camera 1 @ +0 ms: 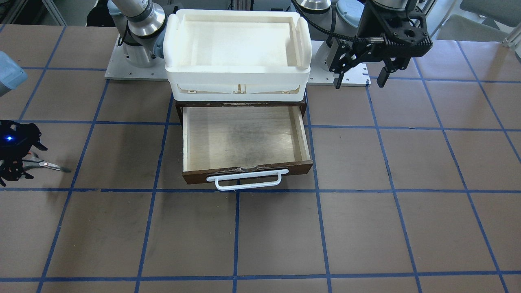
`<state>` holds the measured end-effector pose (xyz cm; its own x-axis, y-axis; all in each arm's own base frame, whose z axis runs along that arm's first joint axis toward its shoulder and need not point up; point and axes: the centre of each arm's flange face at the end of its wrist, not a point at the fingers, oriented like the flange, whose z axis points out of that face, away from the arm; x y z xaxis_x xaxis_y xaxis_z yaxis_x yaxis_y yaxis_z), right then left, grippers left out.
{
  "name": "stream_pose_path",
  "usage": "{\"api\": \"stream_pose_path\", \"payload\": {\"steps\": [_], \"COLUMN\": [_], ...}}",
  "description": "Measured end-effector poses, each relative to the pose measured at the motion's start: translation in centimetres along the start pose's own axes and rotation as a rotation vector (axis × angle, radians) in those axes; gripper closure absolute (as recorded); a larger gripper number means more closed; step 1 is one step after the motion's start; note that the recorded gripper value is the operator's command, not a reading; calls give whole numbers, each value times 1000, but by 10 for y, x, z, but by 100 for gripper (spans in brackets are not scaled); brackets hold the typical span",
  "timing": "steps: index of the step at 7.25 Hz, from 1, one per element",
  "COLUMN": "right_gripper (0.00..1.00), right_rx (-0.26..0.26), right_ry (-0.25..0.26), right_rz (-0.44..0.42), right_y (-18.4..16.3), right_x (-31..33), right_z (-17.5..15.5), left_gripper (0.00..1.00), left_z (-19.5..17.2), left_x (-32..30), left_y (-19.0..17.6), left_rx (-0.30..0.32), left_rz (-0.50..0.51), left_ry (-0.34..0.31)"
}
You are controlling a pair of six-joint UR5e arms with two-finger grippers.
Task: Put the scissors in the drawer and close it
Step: 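Lower the right gripper and grasp the scissors by the handles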
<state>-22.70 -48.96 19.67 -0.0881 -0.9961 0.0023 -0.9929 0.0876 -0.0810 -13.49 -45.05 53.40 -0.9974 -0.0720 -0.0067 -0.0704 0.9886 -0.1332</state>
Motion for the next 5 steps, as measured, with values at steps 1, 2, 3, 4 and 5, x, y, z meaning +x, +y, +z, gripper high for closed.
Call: {"api": "stream_pose_path", "payload": {"steps": [1, 2, 3, 4, 5], "right_gripper": [1, 1, 1, 1, 0], "right_rx": [-3, 2, 1, -14, -39], "right_ry": [3, -7, -19, -35, -55], "right_rz": [-10, -20, -25, -15, 7], "right_y": [1, 2, 3, 5, 8], "right_x": [1, 1, 1, 0, -2], "right_z": [2, 8, 13, 16, 17], "left_gripper": [0, 0, 0, 0, 0], "left_z": [0, 0, 0, 0, 0], "left_x": [0, 0, 0, 0, 0], "left_y": [0, 0, -1, -1, 0], "left_rx": [0, 0, 0, 0, 1], "left_rz": [0, 0, -1, -1, -1], "left_ry": [0, 0, 0, -1, -1]}}
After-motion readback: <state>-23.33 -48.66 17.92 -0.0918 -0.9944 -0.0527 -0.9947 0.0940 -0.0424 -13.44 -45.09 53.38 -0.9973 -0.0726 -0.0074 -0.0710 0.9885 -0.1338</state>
